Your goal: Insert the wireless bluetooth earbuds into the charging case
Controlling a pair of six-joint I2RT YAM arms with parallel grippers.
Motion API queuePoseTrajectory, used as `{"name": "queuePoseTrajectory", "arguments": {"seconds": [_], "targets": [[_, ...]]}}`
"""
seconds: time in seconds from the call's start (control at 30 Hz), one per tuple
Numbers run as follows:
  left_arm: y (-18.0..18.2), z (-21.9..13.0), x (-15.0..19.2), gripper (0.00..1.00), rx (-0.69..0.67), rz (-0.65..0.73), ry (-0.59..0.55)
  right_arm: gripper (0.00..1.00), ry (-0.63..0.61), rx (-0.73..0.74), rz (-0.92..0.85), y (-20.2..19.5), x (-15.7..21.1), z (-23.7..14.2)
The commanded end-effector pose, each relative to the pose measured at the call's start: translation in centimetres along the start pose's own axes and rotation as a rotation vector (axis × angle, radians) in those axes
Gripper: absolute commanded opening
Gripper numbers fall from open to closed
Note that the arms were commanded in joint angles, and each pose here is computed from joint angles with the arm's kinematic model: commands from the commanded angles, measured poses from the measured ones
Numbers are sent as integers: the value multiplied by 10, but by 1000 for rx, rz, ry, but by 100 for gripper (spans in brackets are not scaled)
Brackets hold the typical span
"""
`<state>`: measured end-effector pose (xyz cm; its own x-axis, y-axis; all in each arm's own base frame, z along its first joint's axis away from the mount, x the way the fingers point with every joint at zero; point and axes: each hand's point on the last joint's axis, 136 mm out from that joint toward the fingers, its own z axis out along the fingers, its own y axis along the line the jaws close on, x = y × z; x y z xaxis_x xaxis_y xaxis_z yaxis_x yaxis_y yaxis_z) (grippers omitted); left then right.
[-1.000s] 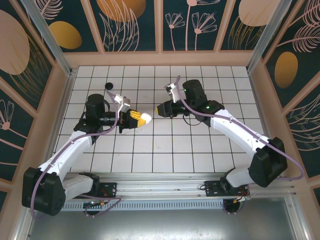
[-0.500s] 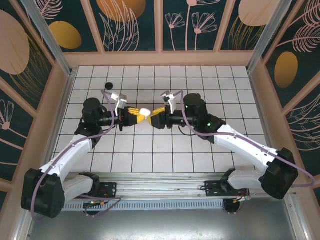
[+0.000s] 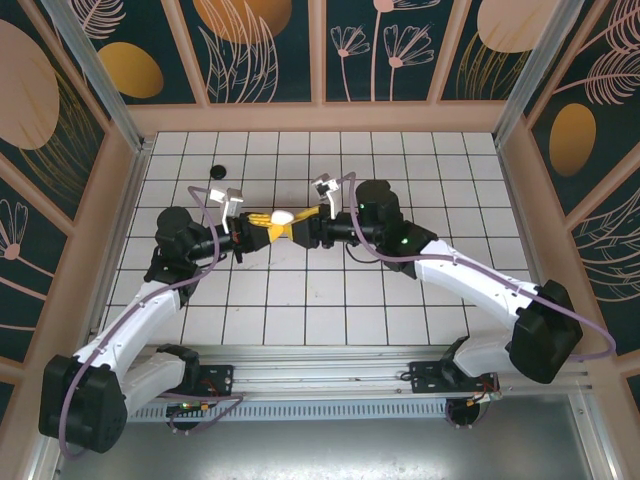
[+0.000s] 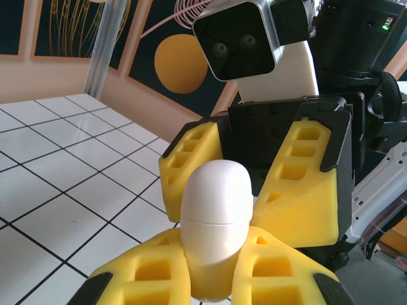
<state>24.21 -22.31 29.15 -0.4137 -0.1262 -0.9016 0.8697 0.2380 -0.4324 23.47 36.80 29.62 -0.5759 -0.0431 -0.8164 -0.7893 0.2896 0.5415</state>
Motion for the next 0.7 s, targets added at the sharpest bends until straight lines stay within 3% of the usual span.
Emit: {"name": "queuePoseTrajectory", "arguments": {"seconds": [0.0, 0.67], "targets": [[-31, -2, -4, 0, 117, 79, 3, 49, -65, 75, 29, -18, -21, 2], [-27, -3, 3, 0, 108, 73, 15, 48, -108, -21, 117, -23, -40, -7]]}}
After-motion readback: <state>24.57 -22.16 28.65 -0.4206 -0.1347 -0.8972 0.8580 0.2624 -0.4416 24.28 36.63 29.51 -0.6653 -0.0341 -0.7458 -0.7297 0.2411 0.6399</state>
